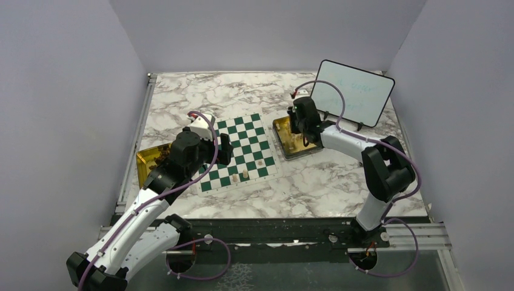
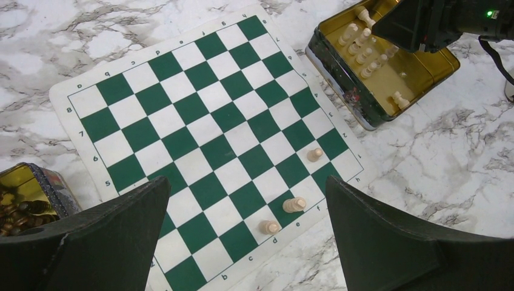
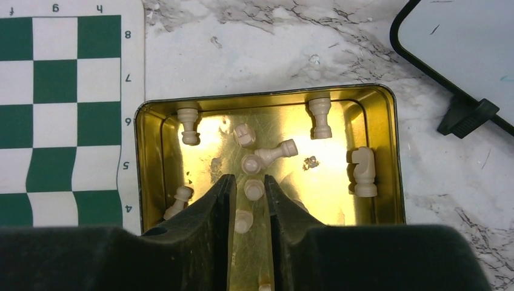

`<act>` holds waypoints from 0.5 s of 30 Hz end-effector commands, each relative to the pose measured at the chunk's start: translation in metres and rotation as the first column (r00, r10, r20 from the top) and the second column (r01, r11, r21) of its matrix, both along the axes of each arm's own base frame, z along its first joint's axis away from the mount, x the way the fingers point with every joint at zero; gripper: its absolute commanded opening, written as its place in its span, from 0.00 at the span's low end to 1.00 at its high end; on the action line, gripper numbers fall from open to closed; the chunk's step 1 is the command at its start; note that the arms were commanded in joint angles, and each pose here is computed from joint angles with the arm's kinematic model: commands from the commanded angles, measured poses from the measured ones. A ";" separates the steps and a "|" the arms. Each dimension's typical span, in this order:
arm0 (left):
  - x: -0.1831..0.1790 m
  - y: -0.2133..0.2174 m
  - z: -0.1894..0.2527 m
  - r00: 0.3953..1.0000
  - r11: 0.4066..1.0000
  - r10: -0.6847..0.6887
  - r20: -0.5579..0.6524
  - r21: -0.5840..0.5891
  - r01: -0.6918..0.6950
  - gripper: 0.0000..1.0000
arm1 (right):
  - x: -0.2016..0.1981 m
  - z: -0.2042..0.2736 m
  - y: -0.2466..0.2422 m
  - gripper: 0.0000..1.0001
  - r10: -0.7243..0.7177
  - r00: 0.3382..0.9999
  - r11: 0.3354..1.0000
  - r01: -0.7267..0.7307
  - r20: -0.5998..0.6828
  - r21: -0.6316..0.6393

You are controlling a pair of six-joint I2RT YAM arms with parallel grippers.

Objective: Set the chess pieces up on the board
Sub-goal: Pick up the chess piece from the storage box.

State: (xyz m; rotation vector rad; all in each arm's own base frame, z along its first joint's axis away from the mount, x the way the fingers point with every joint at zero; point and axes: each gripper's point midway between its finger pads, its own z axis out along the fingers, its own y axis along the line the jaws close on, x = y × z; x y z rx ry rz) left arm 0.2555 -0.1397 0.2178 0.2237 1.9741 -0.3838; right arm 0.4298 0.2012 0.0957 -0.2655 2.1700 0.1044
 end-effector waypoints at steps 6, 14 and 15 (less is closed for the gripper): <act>0.001 0.006 0.003 1.000 1.000 0.026 0.017 0.005 -0.026 0.99 | 0.012 -0.004 0.004 0.34 0.011 1.000 1.000 -0.011 -0.003 -0.016; 0.001 0.007 0.003 0.999 1.000 0.029 0.020 0.005 -0.029 0.99 | 0.016 -0.020 0.001 0.35 0.002 0.999 0.998 -0.004 -0.039 -0.064; 0.001 0.007 0.004 0.999 1.000 0.030 0.021 0.005 -0.030 0.99 | 0.016 -0.021 0.001 0.35 0.002 0.999 0.998 -0.005 -0.040 -0.064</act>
